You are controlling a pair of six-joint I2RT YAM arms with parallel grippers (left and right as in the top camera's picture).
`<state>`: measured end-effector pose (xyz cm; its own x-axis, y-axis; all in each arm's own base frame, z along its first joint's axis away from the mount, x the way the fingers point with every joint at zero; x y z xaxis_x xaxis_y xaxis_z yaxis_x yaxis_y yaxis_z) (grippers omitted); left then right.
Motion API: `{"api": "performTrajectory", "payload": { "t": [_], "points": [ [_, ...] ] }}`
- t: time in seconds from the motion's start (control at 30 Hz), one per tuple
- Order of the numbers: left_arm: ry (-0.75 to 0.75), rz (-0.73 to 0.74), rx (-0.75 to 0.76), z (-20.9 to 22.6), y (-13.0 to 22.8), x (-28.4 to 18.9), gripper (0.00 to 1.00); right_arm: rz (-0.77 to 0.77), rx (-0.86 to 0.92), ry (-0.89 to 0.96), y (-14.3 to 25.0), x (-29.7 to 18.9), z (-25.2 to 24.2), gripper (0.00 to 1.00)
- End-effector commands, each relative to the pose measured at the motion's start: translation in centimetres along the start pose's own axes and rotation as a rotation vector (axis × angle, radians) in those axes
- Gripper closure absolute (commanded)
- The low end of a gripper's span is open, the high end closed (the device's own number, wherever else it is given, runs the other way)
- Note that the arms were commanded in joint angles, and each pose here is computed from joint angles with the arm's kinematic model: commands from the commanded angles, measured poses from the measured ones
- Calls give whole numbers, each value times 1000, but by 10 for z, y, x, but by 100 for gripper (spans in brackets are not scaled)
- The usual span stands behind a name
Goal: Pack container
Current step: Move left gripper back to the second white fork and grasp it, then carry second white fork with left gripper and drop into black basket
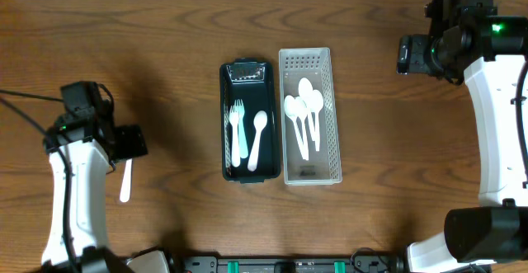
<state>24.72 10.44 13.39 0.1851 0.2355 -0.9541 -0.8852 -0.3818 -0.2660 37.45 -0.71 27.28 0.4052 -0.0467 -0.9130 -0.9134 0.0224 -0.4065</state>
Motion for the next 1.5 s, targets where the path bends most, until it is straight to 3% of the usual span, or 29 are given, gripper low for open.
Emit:
{"api": "performTrajectory", "payload": {
  "t": [0.0, 0.2, 0.3, 0.6, 0.77, 0.93, 1.47],
  "points": [
    [-8, 78, 134, -1, 11, 27, 2, 2, -6, 13, 0, 2, -3, 16],
    [2, 165, 192, -7, 14, 67, 2, -4, -18, 13, -2, 2, -3, 16],
    [91, 206, 286, -19, 19, 80, 2, -11, -24, 13, -3, 2, -3, 16],
    [129, 316, 305, -27, 35, 110, 3, -27, -23, 13, -7, 2, -3, 16],
    [144, 337, 305, -29, 38, 114, 33, -28, -22, 14, -7, 2, -4, 16],
    [144, 335, 304, -29, 38, 114, 50, -27, -15, 17, -7, 2, -6, 16],
    [142, 313, 303, -30, 34, 115, 80, -23, -11, 19, -6, 2, -8, 16]
  ]
}}
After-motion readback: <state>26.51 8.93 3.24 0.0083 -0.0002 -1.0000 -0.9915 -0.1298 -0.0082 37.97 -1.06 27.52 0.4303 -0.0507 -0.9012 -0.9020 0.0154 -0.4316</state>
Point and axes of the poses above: each gripper's point midway between its finger pads, its own x axis out along the fingers, its own z axis along the line the jaws close on, y = z × x, the point moved 4 cm from there along -x, back along the fingers, and after that the axes turned 6 degrees about -x, right-handed, at the moved point
